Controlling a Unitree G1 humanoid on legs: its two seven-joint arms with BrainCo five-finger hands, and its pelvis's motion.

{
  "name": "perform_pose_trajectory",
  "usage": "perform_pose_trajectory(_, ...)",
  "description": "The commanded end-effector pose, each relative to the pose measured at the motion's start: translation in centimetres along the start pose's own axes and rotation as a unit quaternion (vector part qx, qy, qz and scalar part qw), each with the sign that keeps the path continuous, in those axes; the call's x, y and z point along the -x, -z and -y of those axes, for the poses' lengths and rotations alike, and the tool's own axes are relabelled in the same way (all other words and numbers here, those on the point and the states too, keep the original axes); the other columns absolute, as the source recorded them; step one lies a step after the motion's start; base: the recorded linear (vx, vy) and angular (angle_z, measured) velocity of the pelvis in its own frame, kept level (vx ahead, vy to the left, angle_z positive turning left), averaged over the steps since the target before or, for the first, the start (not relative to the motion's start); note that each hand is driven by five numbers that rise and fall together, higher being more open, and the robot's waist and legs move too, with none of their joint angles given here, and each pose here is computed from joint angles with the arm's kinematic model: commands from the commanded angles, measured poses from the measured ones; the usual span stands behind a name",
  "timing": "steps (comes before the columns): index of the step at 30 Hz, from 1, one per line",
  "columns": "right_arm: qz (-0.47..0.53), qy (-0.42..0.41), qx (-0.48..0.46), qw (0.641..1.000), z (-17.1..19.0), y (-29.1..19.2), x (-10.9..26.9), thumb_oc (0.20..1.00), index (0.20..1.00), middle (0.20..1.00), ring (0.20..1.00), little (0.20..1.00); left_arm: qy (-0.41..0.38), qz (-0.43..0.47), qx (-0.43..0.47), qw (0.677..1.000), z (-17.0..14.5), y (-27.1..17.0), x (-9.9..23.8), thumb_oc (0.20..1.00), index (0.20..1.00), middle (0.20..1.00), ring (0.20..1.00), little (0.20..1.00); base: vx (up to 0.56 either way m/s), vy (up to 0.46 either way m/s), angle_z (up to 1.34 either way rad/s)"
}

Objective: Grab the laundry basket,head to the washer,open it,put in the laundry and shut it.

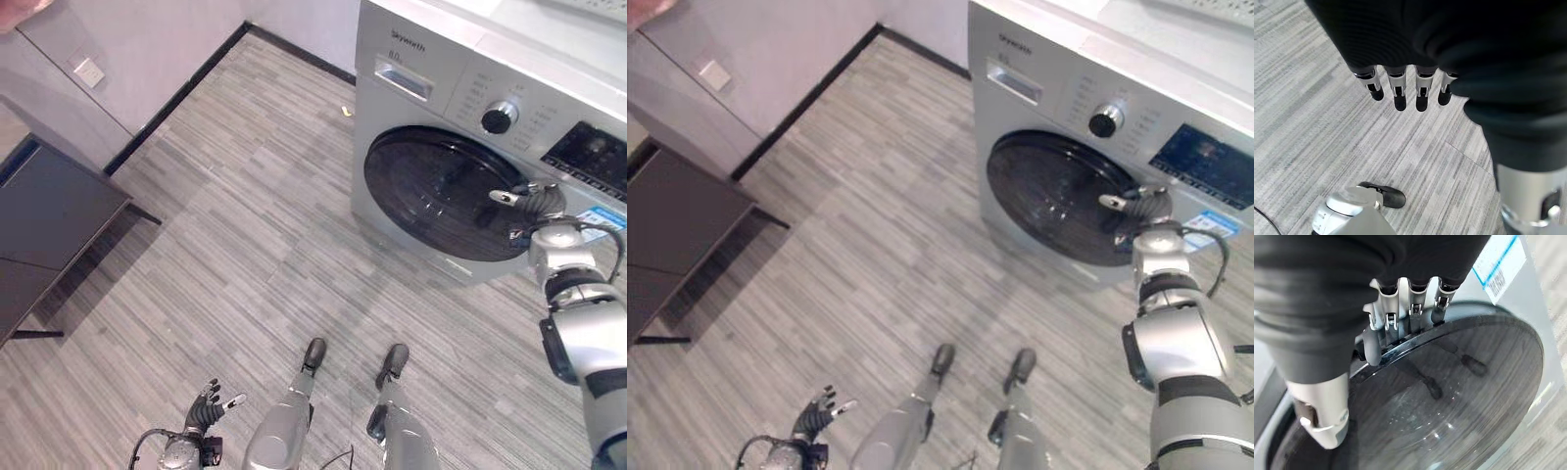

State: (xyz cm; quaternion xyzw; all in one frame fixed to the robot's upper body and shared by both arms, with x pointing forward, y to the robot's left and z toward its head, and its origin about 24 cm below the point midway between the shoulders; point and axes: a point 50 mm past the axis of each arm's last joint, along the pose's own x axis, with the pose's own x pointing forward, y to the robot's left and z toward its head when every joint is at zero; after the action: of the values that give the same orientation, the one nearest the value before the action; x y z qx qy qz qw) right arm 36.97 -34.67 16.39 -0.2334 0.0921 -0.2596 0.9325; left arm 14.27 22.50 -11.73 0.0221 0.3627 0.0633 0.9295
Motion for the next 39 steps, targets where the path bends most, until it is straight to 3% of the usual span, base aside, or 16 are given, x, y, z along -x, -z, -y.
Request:
perform_pose_trajectory(1, -0.055, 0.080, 0.122, 0.988, 7.0, 2.5, 0.3, 1.000, 1.000, 1.000, 1.000, 1.000, -0.007, 0.011, 0.001, 1.000, -0.9, 0.2, 0.5, 1.000, 1.000, 1.000, 1.000, 1.000, 0.02, -0.009, 0.26)
perform_pose_trajectory(13, -0.063, 0.064, 0.141, 0.986, 6.2, 3.3, 0.4, 1.000, 1.000, 1.000, 1.000, 1.000, 0.004, 0.023, 0.002, 1.000, -0.7, -0.5, 0.4, 1.000, 1.000, 1.000, 1.000, 1.000, 0.01, -0.006, -0.07)
perform_pose_trajectory(28, -0.034, 0.046, 0.067, 0.996, 2.5, 1.5, 0.0, 1.000, 1.000, 1.000, 1.000, 1.000, -0.018, 0.019, 0.005, 1.000, -1.5, -0.3, 0.4, 1.000, 1.000, 1.000, 1.000, 1.000, 0.00, 0.003, 0.06)
perform_pose_trajectory(39, -0.011, 0.065, 0.042, 0.997, 3.5, -0.7, -0.3, 1.000, 1.000, 1.000, 1.000, 1.000, -0.016, 0.045, 0.015, 0.999, -1.6, -1.5, 0.3, 1.000, 1.000, 1.000, 1.000, 1.000, -0.01, -0.002, 0.07)
